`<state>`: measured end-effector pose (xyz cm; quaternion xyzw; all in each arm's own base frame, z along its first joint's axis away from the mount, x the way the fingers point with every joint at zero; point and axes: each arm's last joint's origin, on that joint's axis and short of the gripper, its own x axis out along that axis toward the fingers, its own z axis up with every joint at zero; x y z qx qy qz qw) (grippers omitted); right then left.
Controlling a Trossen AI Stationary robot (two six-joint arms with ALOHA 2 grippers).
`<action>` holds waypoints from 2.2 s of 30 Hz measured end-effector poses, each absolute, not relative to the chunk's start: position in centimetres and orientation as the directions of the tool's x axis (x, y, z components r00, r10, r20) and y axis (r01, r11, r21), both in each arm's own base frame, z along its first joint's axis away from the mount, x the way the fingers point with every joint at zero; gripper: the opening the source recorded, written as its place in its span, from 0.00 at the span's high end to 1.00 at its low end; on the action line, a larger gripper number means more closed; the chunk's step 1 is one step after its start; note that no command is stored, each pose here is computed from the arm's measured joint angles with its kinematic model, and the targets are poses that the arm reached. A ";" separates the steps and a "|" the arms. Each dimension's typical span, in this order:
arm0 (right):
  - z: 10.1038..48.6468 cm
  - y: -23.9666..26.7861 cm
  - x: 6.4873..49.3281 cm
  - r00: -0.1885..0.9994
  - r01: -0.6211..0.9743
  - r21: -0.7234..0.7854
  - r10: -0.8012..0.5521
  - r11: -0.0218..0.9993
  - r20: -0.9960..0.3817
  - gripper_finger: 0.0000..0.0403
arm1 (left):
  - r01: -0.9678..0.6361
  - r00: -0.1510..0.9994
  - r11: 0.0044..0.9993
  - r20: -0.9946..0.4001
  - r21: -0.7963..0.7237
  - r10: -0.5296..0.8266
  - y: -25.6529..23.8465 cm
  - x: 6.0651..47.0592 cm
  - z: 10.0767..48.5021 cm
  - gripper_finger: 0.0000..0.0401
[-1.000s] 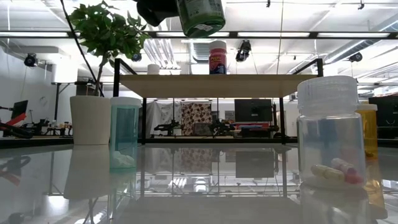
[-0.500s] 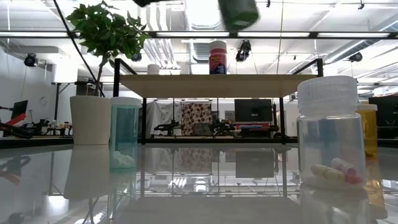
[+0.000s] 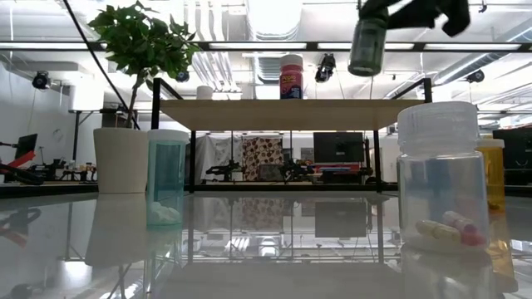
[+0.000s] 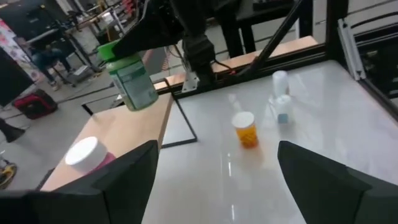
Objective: Pick and place medicine bottles onto shelf by color
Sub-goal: Put the green pill bottle on the shelf
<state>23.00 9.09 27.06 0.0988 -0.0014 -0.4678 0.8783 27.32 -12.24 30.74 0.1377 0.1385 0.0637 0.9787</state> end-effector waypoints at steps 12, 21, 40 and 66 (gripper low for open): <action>26.6 9.8 26.6 0.479 0.877 0.039 -0.877 0.478 -0.041 0.53 | -0.129 0.944 0.943 -0.253 0.306 0.211 -12.1 27.3 30.6 0.22; 26.8 10.0 28.5 0.456 0.889 -0.017 -0.889 0.457 -0.042 0.53 | -0.123 0.944 0.944 -0.256 0.308 0.207 -12.3 27.2 30.6 0.22; 23.8 7.8 28.0 0.464 0.881 -0.018 -0.871 0.473 -0.159 0.50 | -0.117 0.946 0.945 -0.256 0.306 0.200 -12.4 27.1 30.6 0.22; 36.8 4.8 25.3 0.850 0.182 -0.018 -0.167 0.983 -0.499 0.50 | -0.117 0.946 0.945 -0.256 0.306 0.200 -12.4 27.1 30.6 0.22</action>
